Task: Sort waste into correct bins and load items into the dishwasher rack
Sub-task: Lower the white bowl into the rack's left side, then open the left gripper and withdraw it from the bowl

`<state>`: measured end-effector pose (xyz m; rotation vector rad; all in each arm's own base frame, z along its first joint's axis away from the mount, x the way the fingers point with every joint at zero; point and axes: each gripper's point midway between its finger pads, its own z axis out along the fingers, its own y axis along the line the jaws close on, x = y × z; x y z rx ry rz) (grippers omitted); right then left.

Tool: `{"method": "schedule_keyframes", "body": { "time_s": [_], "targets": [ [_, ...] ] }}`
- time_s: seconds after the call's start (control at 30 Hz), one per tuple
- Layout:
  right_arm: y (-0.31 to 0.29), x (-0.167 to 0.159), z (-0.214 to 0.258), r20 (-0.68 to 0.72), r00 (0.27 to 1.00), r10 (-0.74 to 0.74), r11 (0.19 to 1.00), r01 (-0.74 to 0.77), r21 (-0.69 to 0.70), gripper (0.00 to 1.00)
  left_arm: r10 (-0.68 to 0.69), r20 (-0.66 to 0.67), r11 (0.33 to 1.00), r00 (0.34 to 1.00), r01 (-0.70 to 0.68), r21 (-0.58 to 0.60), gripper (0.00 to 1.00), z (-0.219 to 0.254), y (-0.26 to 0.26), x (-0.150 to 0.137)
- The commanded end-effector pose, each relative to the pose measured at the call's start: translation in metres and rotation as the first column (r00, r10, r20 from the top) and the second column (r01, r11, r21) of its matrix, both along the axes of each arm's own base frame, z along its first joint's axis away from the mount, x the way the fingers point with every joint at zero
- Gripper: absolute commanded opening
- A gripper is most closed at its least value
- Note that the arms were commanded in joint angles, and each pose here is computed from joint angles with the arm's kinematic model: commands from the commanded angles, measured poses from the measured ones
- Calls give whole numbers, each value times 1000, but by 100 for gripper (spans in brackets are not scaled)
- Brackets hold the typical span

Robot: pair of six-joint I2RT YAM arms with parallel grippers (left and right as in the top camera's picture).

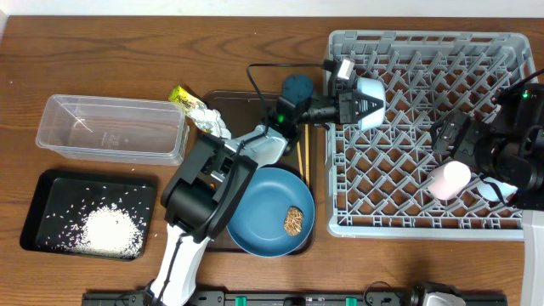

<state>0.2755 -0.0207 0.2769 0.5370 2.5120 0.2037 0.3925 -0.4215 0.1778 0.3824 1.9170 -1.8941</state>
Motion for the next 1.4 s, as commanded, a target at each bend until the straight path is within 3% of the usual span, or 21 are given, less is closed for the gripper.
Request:
{"method": "schedule_keyframes", "body": {
  "time_s": [0.0,0.1,0.23,0.63,0.87,1.2,1.37],
  "targets": [
    [-3,-1,-3,-14,1000,-11,1000,10,-19,99,19,-3,1000,1000,-19,-1,23,2,6,11],
    [-4,-1,-3,-17,1000,-13,1000,13,-23,99,24,-3,1000,1000,-24,-1,41,2,12,15],
    [-4,-1,-3,-16,1000,-13,1000,13,-23,99,27,-3,1000,1000,-27,0,47,2,20,21],
    [-4,-1,-3,-15,1000,-13,1000,13,-23,99,58,-19,998,998,-57,16,47,-4,71,52],
    [-4,-1,-3,-16,1000,-13,1000,13,-23,99,66,-82,992,994,-57,109,47,-35,86,56],
    [-4,-1,-3,-16,999,29,998,-30,-49,99,3,-73,996,997,4,84,28,-27,110,55],
    [-4,0,-2,-13,999,38,998,-38,-55,99,-58,-7,997,998,58,54,28,4,132,48]
  ]
}}
